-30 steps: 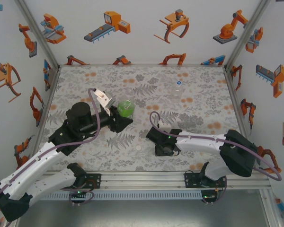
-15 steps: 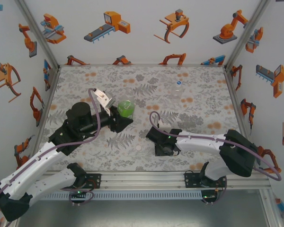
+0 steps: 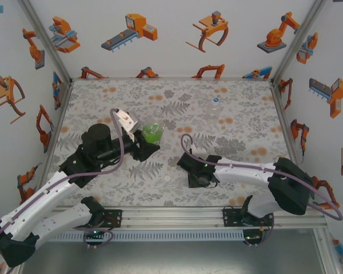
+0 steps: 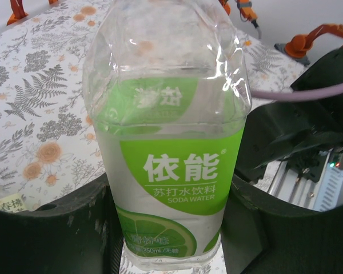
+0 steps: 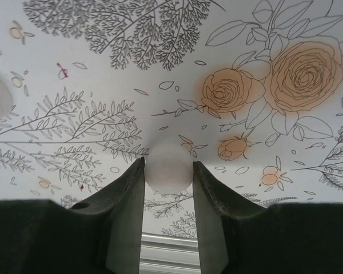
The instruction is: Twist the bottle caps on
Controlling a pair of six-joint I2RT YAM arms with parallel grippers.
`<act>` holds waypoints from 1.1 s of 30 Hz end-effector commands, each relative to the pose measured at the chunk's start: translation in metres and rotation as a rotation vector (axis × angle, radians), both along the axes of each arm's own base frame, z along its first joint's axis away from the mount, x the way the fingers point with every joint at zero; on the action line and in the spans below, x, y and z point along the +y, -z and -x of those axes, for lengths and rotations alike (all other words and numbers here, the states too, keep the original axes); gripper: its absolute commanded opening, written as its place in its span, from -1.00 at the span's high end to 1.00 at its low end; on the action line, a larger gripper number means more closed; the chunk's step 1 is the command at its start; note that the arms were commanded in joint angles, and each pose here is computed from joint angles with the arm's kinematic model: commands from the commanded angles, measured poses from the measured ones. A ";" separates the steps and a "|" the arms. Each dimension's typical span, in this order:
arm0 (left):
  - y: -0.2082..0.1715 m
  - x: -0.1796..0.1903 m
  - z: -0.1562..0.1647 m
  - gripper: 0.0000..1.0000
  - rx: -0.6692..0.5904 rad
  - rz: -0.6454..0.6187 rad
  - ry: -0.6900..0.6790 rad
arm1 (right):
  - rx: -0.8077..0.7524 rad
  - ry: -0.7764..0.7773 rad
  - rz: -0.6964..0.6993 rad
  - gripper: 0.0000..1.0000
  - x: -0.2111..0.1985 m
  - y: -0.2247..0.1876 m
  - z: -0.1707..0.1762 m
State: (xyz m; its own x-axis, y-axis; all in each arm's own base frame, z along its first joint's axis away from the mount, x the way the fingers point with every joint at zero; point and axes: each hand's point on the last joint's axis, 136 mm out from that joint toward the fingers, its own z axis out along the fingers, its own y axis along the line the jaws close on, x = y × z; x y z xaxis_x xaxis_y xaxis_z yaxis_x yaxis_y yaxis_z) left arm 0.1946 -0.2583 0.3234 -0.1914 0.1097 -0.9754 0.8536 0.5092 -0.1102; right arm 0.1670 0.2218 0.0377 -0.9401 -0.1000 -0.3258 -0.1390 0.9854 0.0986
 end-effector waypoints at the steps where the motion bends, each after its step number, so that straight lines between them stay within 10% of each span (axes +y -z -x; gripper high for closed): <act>1: 0.018 -0.001 0.006 1.00 -0.056 -0.096 0.057 | -0.080 -0.066 -0.009 0.57 0.002 -0.027 -0.010; 14: 0.079 0.013 0.035 1.00 -0.183 -0.418 0.255 | -0.435 -0.502 -0.192 0.79 0.043 -0.153 -0.022; 24: 0.104 0.017 0.066 1.00 -0.255 -0.508 0.432 | -0.815 -1.065 -0.545 0.87 0.068 -0.276 0.048; 33: 0.093 0.012 0.074 1.00 -0.298 -0.509 0.485 | -0.973 -1.357 -0.526 0.99 0.074 -0.314 0.074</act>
State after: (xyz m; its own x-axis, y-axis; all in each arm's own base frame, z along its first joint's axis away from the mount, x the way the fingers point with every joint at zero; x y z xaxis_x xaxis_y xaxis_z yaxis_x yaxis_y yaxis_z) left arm 0.1280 -0.2435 0.2172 0.1943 0.5911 -0.7829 0.9597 0.0509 0.2765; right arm 0.1015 0.2922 0.3404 0.1117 -0.3051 -0.9458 -0.9811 0.1174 -0.1538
